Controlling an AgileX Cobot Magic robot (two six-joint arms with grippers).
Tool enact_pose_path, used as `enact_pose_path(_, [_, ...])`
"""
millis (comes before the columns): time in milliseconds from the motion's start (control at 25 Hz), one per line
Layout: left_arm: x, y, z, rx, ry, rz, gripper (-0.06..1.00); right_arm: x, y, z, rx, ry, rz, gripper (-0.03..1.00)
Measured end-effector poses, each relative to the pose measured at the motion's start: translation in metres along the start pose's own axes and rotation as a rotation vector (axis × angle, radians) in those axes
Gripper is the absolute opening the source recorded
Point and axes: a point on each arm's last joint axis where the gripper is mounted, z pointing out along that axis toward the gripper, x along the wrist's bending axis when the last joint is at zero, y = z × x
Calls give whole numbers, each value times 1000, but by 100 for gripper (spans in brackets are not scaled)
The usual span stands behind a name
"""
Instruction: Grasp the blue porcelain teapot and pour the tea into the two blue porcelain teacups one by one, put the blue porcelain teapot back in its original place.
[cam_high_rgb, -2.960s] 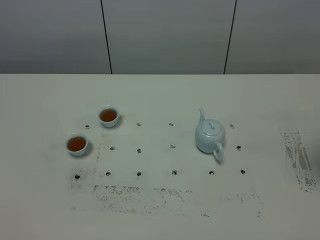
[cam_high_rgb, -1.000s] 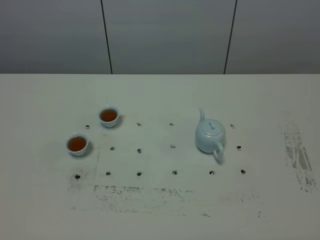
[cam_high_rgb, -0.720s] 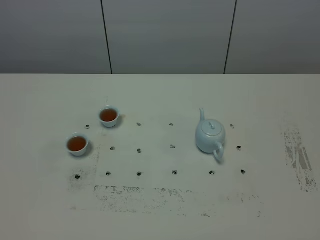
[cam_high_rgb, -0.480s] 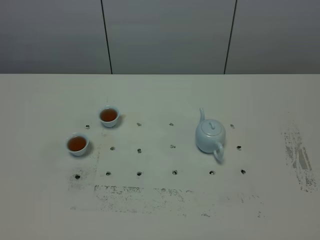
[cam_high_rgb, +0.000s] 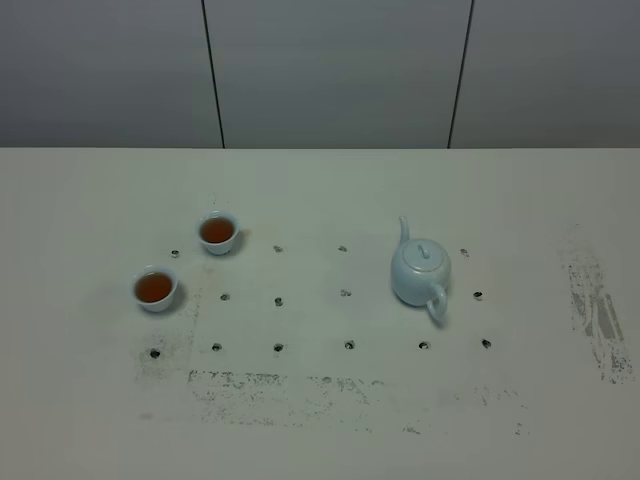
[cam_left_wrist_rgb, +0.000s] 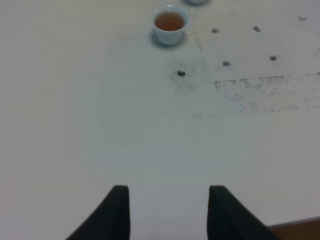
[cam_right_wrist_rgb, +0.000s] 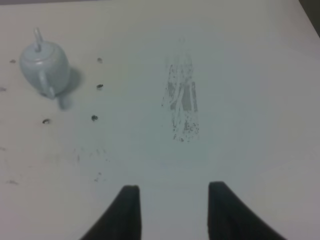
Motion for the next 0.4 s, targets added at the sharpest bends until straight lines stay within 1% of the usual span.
enact_pose_path(400, [0,0,0,0,0,0,42,0,0,0,0,0,0,34])
